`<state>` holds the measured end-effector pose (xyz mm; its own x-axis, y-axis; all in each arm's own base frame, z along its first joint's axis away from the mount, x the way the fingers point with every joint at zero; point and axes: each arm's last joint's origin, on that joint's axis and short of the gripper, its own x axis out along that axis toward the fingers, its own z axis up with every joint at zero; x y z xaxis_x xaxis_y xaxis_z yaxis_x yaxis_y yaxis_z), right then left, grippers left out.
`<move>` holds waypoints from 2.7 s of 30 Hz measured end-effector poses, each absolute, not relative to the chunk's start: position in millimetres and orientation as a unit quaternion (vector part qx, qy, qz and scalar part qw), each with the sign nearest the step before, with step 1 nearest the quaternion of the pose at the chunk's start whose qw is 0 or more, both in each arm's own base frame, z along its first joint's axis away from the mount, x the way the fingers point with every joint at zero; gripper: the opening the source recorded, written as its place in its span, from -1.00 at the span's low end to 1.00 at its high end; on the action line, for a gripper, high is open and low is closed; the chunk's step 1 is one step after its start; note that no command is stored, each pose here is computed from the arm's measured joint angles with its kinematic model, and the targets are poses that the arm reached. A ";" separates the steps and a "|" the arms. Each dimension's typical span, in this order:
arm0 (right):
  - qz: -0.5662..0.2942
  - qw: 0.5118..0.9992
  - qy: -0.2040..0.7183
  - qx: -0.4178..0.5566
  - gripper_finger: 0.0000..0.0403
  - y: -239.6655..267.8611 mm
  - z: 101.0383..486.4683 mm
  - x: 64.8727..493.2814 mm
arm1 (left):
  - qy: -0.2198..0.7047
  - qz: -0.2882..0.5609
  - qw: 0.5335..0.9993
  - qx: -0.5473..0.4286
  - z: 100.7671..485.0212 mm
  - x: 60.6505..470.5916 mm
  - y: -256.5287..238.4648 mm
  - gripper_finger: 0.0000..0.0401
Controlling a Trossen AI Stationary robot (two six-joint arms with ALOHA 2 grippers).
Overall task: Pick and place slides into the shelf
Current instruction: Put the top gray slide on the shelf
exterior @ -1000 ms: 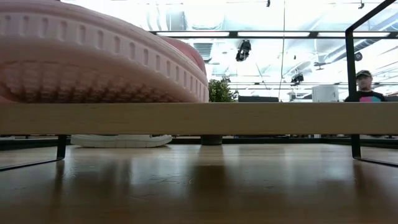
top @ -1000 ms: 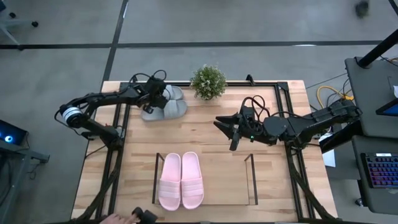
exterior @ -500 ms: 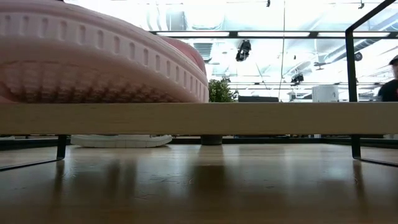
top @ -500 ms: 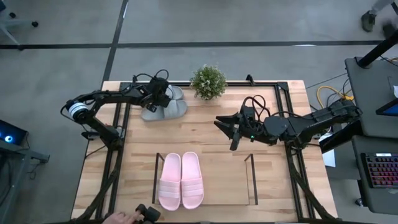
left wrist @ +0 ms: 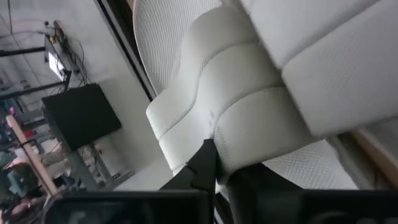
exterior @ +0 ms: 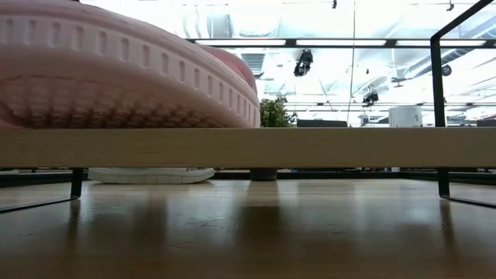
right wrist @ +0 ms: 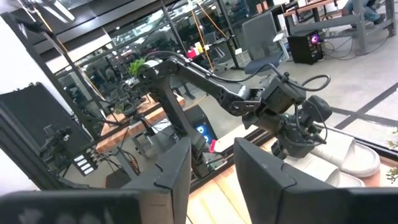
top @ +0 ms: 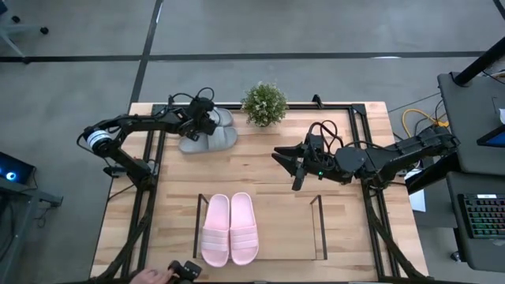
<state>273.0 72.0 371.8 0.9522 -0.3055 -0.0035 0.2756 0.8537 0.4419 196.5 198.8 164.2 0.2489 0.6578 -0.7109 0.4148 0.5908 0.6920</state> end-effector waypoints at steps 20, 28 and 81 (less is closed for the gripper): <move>-0.151 0.962 -0.034 0.225 -0.49 72.0 372.1 273.0 | 0.544 0.256 0.701 0.383 224.8 177.5 185.6 -1.00; -0.150 0.962 -0.035 0.225 -0.54 72.1 372.1 273.0 | 0.513 0.302 0.720 0.355 246.9 164.2 172.4 -1.00; -0.244 0.837 -0.188 0.453 0.56 33.9 383.6 277.5 | 0.189 0.326 0.848 0.373 392.7 232.4 80.6 -1.00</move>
